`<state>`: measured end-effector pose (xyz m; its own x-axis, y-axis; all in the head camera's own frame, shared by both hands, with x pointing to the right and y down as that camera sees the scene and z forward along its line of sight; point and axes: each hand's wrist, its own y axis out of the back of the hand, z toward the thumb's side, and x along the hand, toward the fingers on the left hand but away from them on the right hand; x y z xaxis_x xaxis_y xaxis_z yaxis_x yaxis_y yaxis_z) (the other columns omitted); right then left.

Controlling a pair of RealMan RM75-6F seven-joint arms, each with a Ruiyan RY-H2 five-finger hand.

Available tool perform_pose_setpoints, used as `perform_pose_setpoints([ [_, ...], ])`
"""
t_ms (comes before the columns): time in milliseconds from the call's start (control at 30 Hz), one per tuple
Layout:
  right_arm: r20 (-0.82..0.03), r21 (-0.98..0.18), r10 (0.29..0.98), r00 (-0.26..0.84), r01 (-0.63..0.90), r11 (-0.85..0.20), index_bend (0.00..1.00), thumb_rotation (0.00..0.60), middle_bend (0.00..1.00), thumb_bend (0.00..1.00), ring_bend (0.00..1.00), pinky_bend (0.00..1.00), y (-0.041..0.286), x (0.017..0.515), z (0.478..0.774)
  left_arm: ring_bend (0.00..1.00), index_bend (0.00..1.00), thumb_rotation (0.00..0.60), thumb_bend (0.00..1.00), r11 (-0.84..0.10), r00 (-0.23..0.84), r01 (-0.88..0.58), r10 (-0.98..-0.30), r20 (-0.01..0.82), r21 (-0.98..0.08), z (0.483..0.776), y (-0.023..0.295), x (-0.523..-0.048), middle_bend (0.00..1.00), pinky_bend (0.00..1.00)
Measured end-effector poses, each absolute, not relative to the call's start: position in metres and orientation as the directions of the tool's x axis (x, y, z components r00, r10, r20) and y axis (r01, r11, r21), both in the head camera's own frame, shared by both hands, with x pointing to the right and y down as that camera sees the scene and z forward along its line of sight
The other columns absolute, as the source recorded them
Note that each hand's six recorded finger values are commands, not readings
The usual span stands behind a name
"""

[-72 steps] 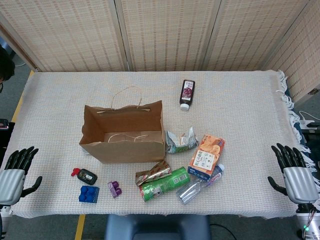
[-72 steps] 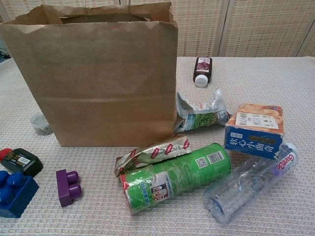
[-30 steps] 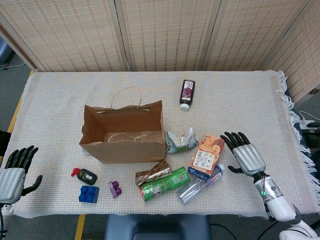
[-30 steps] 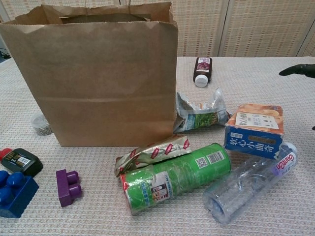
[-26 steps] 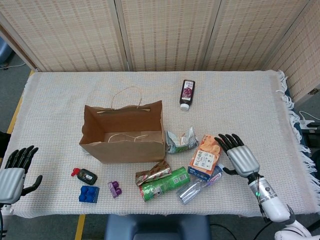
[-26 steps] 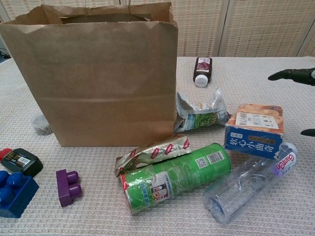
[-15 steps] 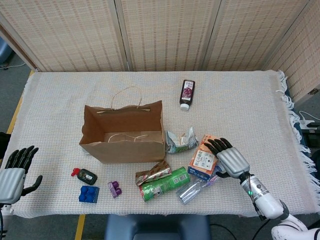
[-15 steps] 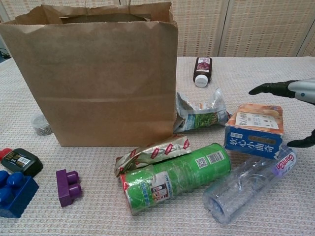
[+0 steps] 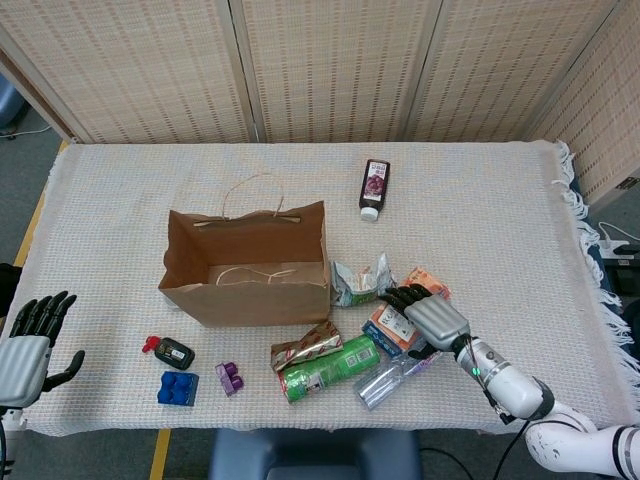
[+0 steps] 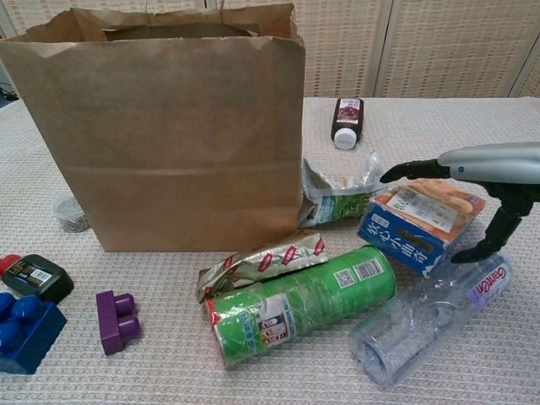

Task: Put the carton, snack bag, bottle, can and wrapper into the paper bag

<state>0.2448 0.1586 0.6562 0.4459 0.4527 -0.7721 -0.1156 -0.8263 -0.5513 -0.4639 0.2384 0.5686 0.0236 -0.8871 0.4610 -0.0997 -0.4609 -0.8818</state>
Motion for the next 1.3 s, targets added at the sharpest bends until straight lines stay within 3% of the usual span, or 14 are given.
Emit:
perform_pose_setpoints([
  [333, -0.770, -0.559, 0.469, 0.432, -0.102, -0.823, 0.00, 0.600, 0.00, 0.09, 0.00, 0.00, 0.149, 0.243, 0.658, 0.00, 0.00, 0.600, 0.37, -0.461, 0.024, -0.100, -0.887, 0.461, -0.882, 0.569, 0.238, -0.464, 0.00, 0.00],
  [767, -0.821, -0.505, 0.426, 0.381, -0.134, -0.853, 0.00, 0.600, 0.00, 0.09, 0.00, 0.00, 0.141, 0.237, 0.678, 0.00, 0.00, 0.600, 0.37, -0.461, 0.024, -0.100, -0.887, 0.461, -0.882, 0.569, 0.238, -0.464, 0.00, 0.00],
  [900, -0.833, -0.491, 0.414, 0.367, -0.146, -0.859, 0.00, 0.600, 0.12, 0.09, 0.03, 0.00, 0.141, 0.235, 0.683, 0.00, 0.00, 0.600, 0.37, -0.462, 0.026, -0.103, -0.887, 0.462, -0.881, 0.569, 0.238, -0.464, 0.00, 0.00],
  [1033, -0.835, -0.494, 0.416, 0.359, -0.159, -0.855, 0.01, 0.600, 0.26, 0.09, 0.21, 0.00, 0.141, 0.232, 0.685, 0.00, 0.00, 0.600, 0.37, -0.463, 0.028, -0.106, -0.886, 0.463, -0.880, 0.568, 0.238, -0.464, 0.00, 0.00],
  [1300, -0.848, -0.483, 0.409, 0.336, -0.176, -0.858, 0.00, 0.598, 0.24, 0.09, 0.09, 0.00, 0.142, 0.235, 0.686, 0.00, 0.00, 0.600, 0.37, -0.464, 0.029, -0.105, -0.886, 0.464, -0.880, 0.568, 0.238, -0.464, 0.00, 0.00],
])
